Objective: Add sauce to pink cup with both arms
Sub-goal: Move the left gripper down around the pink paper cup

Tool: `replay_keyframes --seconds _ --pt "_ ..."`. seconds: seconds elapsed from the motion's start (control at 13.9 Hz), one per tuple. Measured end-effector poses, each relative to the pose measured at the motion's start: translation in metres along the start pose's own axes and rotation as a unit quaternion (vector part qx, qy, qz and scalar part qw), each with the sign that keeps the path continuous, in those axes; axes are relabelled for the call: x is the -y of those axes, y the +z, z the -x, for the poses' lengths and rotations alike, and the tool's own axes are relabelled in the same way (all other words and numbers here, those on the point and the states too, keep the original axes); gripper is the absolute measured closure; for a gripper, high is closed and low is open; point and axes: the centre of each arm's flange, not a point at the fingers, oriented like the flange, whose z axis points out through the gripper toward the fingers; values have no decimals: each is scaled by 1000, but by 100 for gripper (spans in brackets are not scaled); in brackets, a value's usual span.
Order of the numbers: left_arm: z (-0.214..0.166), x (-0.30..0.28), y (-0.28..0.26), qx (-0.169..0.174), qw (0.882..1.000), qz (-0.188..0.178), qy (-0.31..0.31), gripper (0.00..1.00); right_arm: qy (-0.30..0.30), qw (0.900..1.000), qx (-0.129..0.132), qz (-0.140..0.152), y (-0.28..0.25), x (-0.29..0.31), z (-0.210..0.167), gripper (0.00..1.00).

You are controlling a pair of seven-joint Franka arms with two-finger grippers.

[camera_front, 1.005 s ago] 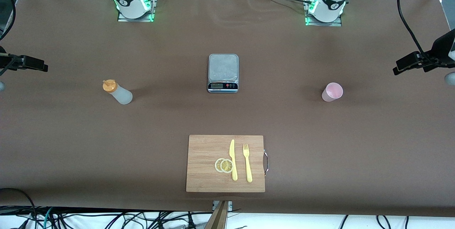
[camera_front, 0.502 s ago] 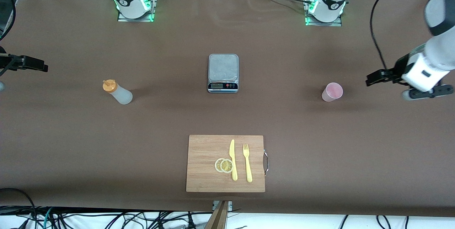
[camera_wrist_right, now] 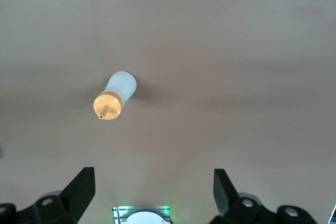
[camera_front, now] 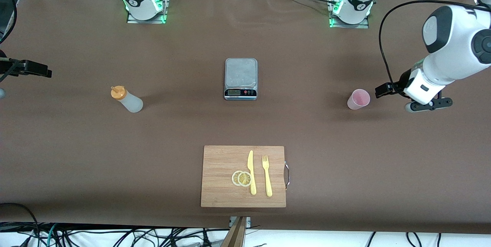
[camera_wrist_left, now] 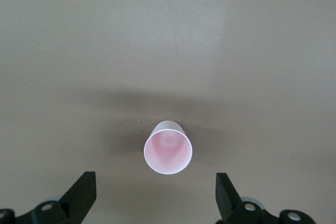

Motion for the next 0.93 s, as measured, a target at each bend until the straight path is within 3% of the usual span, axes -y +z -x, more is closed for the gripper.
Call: replay_keyframes --seconds 0.36,0.93 --pt "20 24 65 -16 1000 1 4 0 0 1000 0 0 0 0 0 0" --pt "39 43 118 0 1000 -2 8 0 2 1000 -1 0 -1 -2 0 0"
